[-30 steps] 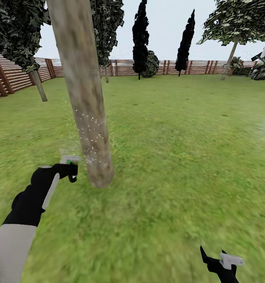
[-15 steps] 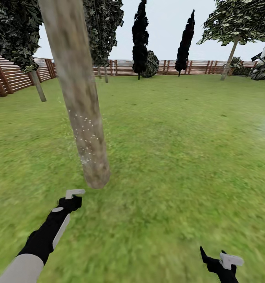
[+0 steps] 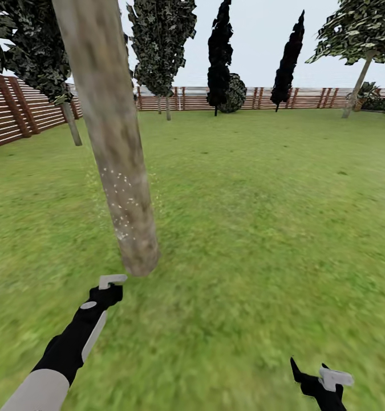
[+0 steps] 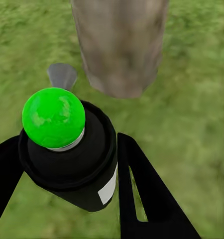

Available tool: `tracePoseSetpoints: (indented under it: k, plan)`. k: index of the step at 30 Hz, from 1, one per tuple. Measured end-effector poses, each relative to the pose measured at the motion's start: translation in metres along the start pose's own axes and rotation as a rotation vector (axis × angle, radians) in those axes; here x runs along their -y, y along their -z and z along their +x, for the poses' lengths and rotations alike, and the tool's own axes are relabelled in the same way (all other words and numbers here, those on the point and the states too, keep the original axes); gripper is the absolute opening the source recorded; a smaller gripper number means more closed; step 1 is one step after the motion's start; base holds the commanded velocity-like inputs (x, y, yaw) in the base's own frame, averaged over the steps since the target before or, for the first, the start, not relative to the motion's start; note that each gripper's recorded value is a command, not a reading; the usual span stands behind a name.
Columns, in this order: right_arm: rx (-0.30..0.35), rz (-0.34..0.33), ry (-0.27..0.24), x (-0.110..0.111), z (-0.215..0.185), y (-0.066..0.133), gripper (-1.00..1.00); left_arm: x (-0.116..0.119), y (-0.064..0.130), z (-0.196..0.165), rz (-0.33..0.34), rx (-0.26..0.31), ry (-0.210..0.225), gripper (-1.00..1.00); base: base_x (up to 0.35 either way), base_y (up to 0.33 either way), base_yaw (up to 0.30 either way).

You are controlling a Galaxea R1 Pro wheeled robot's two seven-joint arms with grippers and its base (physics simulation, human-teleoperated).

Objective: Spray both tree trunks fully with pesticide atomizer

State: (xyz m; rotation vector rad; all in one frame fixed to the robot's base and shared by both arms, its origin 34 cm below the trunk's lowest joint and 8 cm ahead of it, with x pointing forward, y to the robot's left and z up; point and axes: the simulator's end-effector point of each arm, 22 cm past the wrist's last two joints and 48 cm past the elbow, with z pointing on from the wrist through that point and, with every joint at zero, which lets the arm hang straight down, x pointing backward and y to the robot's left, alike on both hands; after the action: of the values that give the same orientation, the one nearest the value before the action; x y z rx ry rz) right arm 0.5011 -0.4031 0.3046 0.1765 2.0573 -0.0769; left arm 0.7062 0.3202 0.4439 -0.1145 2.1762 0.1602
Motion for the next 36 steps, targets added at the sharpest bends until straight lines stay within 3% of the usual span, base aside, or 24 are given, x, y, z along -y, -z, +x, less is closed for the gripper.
tracePoseSetpoints:
  k: [8,15,27,36]
  plan:
    - [0.000,0.000,0.000,0.000,0.000,0.000,1.00,-0.012,-0.001,0.000,-0.021,-0.002,0.037,-1.00,0.087,-0.255,0.000]
    - [0.000,0.000,0.000,0.000,0.000,0.000,1.00,-0.012,-0.001,0.000,-0.022,-0.001,0.035,-1.00,0.116,-0.272,0.075]
    - [0.000,0.000,0.000,0.000,0.000,0.000,1.00,-0.012,-0.001,0.001,-0.021,-0.004,0.036,-1.00,0.137,-0.270,0.250]
    - [0.000,0.000,0.000,0.000,0.000,0.000,1.00,-0.012,-0.001,0.001,-0.022,-0.004,0.036,-1.00,0.153,-0.265,0.019]
